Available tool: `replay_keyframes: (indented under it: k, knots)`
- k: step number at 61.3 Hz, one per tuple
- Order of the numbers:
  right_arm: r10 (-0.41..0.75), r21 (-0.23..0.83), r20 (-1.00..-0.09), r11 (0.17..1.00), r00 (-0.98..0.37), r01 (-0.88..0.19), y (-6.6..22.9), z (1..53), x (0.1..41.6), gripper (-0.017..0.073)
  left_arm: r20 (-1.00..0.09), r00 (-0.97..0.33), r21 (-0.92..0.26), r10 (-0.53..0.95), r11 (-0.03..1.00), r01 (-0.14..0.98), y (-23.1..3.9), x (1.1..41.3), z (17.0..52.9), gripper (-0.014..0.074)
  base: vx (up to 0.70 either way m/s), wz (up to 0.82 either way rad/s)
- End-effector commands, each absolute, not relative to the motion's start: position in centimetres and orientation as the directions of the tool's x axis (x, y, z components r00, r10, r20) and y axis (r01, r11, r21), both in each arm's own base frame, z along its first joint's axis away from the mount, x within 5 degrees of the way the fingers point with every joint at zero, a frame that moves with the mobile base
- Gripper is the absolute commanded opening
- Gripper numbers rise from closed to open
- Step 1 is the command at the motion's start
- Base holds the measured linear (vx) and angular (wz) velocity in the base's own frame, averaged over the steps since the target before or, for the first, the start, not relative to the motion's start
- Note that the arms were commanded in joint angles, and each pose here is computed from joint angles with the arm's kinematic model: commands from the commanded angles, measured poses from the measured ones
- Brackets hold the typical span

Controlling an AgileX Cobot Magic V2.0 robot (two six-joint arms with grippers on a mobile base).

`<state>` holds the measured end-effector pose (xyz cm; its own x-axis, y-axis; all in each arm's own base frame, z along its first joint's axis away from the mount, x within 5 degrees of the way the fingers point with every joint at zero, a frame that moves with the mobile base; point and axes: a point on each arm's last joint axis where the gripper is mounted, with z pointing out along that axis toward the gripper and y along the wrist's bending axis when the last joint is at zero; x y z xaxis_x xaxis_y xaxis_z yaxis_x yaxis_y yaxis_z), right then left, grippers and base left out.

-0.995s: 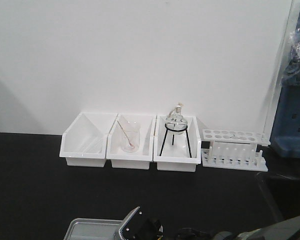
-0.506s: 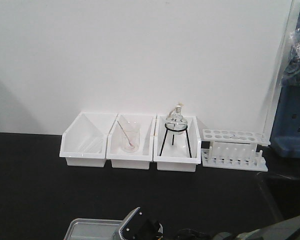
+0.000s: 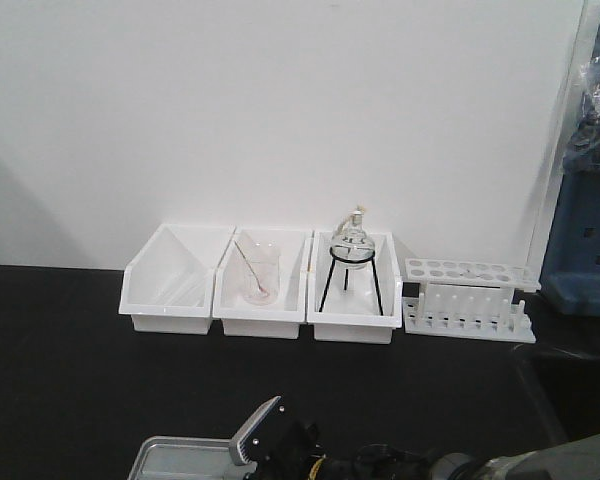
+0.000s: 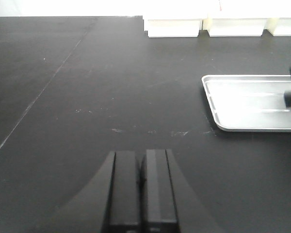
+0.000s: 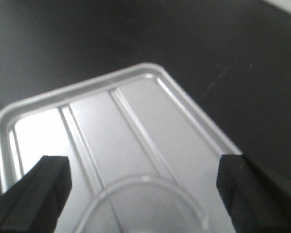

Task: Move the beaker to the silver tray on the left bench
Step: 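Open the right gripper to release the beaker on the tray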

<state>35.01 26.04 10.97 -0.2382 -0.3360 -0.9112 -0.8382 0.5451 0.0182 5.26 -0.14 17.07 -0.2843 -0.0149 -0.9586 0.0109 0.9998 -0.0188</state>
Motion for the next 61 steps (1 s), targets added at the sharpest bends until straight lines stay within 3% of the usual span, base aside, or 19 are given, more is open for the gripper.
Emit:
replay_keyframes:
  k: [1,14,32,49,61]
  knots:
    - [-0.223,-0.015,-0.967,0.531,-0.122,-0.847,26.4,16.2,35.3,0.0627,-0.975,-0.22,-0.027,-0.024,1.0,0.012,-0.2,5.4,17.1,0.0001,0.0,0.0]
    - [-0.183,-0.047,-0.981,0.534,-0.061,-0.844,26.2,19.6,34.9,0.0573,-0.975,-0.22,-0.027,-0.024,1.0,0.012,-0.2,5.4,17.1,0.0001,0.0,0.0]
    - [-0.013,0.051,-0.997,0.563,-0.071,-0.825,23.5,28.0,30.8,0.0481,-0.975,-0.22,-0.027,-0.024,1.0,0.012,-0.2,5.4,17.1,0.0001,0.0,0.0]
    - [-0.035,0.003,-0.999,0.626,-0.032,-0.78,19.9,31.8,26.4,0.0363,-0.975,-0.22,-0.027,-0.024,1.0,0.012,-0.2,5.4,17.1,0.0001,0.0,0.0]
    - [-0.016,-0.006,-1.0,0.621,-0.005,-0.784,19.2,32.7,25.1,0.0294,-0.975,-0.22,-0.027,-0.024,1.0,0.012,-0.2,5.4,17.1,0.0001,0.0,0.0]
